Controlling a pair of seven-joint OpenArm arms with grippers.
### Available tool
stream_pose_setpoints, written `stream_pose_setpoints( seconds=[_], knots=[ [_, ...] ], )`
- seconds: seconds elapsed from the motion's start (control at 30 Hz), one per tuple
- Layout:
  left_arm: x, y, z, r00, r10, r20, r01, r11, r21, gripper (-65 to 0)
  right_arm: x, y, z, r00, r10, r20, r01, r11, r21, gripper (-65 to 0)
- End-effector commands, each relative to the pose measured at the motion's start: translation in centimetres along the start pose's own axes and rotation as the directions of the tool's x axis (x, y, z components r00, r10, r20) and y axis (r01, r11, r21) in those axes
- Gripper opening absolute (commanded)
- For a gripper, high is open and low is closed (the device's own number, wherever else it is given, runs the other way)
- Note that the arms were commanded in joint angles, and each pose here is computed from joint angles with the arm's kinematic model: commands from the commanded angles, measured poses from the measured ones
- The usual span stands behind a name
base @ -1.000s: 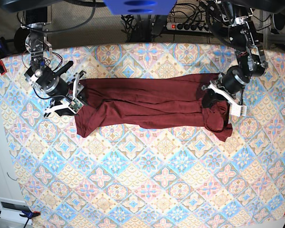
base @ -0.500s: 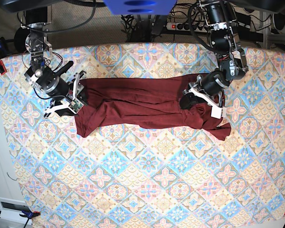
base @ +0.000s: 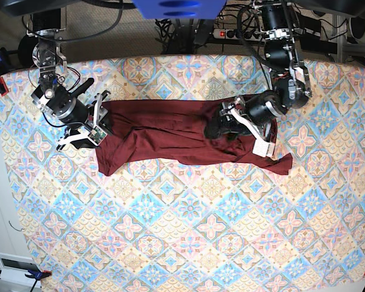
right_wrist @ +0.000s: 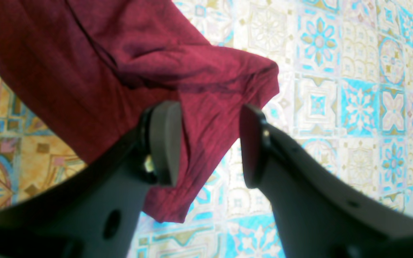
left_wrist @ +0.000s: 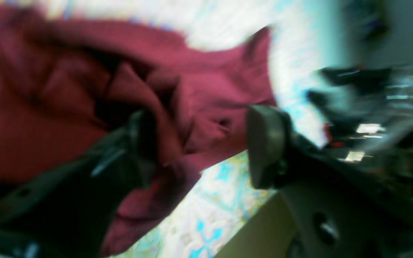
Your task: Layout the t-shirt on the table in an organized manner, then fold the t-shirt properly
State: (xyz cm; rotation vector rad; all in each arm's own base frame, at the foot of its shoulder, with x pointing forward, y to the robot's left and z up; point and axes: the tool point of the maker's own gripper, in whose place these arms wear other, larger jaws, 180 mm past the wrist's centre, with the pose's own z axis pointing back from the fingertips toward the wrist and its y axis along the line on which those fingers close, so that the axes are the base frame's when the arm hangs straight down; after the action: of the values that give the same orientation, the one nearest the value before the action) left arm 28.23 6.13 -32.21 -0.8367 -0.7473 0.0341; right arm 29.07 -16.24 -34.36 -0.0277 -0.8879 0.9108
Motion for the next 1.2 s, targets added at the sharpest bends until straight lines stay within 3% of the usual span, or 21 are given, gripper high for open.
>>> stream_pose_setpoints(
  seconds=[0.0, 0.13, 0.27, 0.47, 0.77, 0.83, 0.9, 1.03, 1.17],
  knots=[
    [1.4, 0.5, 1.2, 0.999, -0.006, 0.052, 0.005, 1.0, 0.011, -24.8, 1.2, -1.1, 0.4, 0.999, 0.015, 0.04, -0.014, 1.0, -0.027, -39.6],
    [3.6, 3.6, 4.5, 0.991, 0.013, 0.132, -0.024, 0.996, 0.081, -24.5, 1.2, -1.1, 0.4, 0.999, 0.015, 0.04, -0.014, 1.0, -0.027, -39.6],
    [4.5, 6.1, 6.5, 0.991, -0.015, 0.131, -0.006, 0.987, 0.159, -24.5, 1.2, -1.1, 0.4, 0.999, 0.015, 0.04, -0.014, 1.0, -0.027, -39.6],
    [3.5, 9.7, 6.4, 0.997, 0.021, 0.075, -0.038, 0.97, 0.24, -24.5, 1.3, -1.0, 0.4, 0.999, 0.017, 0.042, -0.016, 1.0, -0.024, -39.6],
    [2.2, 11.8, 4.9, 0.998, 0.051, 0.033, -0.058, 0.946, 0.32, -24.9, 1.4, -1.1, 0.4, 0.999, 0.018, 0.044, -0.017, 1.0, -0.026, -39.6],
    [1.6, 12.4, 4.4, 0.997, 0.069, 0.018, -0.071, 0.939, 0.337, -28.5, 1.3, -1.1, 0.4, 0.999, 0.017, 0.043, -0.016, 1.0, -0.025, -39.6],
    [1.2, 12.4, 3.9, 0.997, 0.076, 0.011, -0.075, 0.936, 0.343, -37.2, 1.3, -1.1, 0.4, 0.999, 0.017, 0.042, -0.016, 1.0, -0.027, -39.6],
    [0.4, 10.9, 2.3, 0.998, 0.064, -0.026, -0.053, 0.952, 0.301, -64.8, 1.3, -1.2, 0.4, 0.999, 0.016, 0.042, -0.015, 0.999, -0.028, -39.6],
    [0.9, 8.1, 1.3, 0.999, -0.002, -0.037, 0.011, 0.972, 0.235, -65.0, 1.2, -1.1, 0.4, 0.999, 0.015, 0.04, -0.014, 1.0, -0.027, -39.6]
  ],
)
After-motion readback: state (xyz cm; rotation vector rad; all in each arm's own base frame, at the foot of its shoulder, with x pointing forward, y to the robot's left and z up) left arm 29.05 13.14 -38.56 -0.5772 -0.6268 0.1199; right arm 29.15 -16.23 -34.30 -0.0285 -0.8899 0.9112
